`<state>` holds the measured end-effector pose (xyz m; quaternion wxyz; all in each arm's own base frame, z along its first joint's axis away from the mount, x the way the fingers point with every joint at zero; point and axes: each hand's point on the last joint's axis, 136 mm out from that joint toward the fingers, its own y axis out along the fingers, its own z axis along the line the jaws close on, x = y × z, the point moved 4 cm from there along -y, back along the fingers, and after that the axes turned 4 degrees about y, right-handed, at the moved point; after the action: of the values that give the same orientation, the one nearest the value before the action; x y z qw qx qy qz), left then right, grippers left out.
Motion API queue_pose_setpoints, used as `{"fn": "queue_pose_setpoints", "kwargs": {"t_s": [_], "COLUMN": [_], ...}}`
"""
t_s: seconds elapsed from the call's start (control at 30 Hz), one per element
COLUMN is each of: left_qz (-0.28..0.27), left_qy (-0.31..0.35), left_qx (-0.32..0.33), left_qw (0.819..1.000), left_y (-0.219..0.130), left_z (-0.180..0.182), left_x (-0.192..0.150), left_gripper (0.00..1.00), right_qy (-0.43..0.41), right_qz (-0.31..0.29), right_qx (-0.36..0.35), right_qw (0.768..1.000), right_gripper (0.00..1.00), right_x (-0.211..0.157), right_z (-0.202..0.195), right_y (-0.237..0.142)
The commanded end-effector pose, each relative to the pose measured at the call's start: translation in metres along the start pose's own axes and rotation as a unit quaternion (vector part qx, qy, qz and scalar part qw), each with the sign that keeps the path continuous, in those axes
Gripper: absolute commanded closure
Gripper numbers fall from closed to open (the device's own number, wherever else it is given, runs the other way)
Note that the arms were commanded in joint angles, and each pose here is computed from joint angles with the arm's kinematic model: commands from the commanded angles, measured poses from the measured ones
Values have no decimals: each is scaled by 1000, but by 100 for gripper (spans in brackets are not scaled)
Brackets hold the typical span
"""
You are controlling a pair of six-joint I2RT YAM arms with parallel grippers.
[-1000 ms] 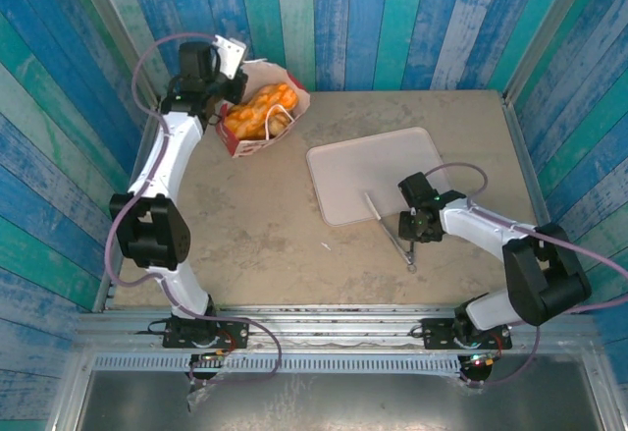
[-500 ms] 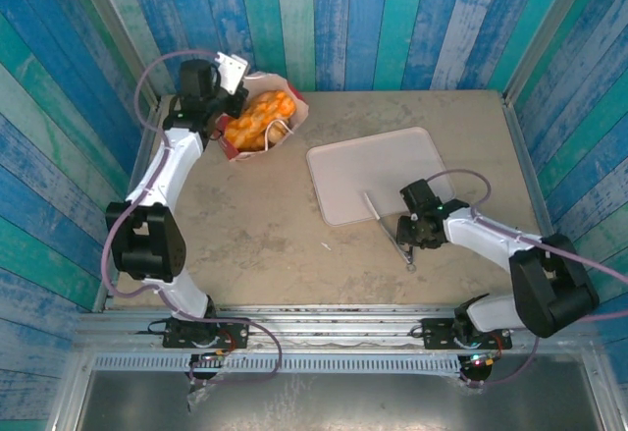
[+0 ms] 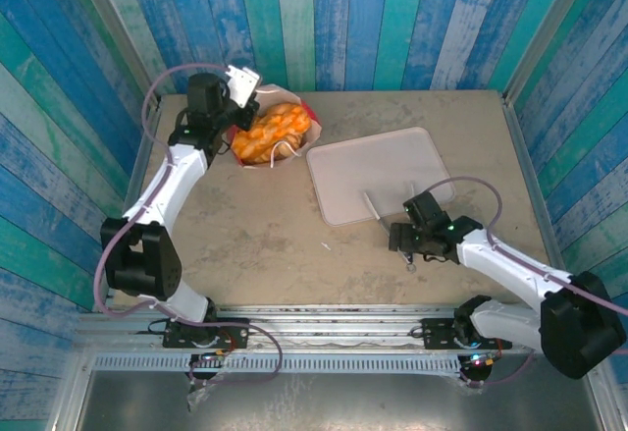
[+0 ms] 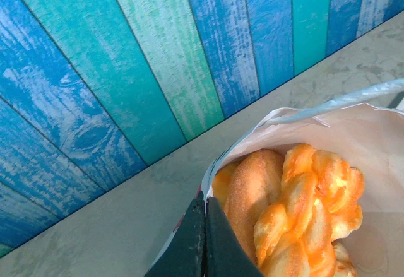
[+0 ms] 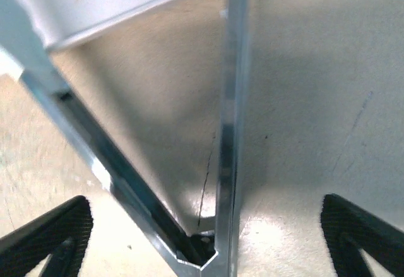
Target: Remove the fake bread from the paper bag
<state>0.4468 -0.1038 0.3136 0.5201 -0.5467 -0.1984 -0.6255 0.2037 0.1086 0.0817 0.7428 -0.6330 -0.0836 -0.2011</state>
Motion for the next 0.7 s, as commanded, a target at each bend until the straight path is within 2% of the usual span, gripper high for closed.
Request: {"fn": "queue_pose_setpoints", "kwargs": {"t_s": [0.0,0.33,0.67], "left_qz": [-114,-104,-113], "left_qy": [20,10,-2], "left_qx": [32,2,3], "left_qw": [993,995,994], "left_y": [-44,-46,-59], "left_z": [8,-13,-22], "left_x": [62,47,44], "left_gripper": [100,100,100], "right_qy": [-5,-18,-14], "right_qz": [-3,1,6], "right_qx": [-4,-27,-55], "right_qw": [1000,999,998], "right_gripper": [0,0,0], "right_x": [-7,-11,-8], "right_z": [0,15,17], "right_y": [3,27,49]}}
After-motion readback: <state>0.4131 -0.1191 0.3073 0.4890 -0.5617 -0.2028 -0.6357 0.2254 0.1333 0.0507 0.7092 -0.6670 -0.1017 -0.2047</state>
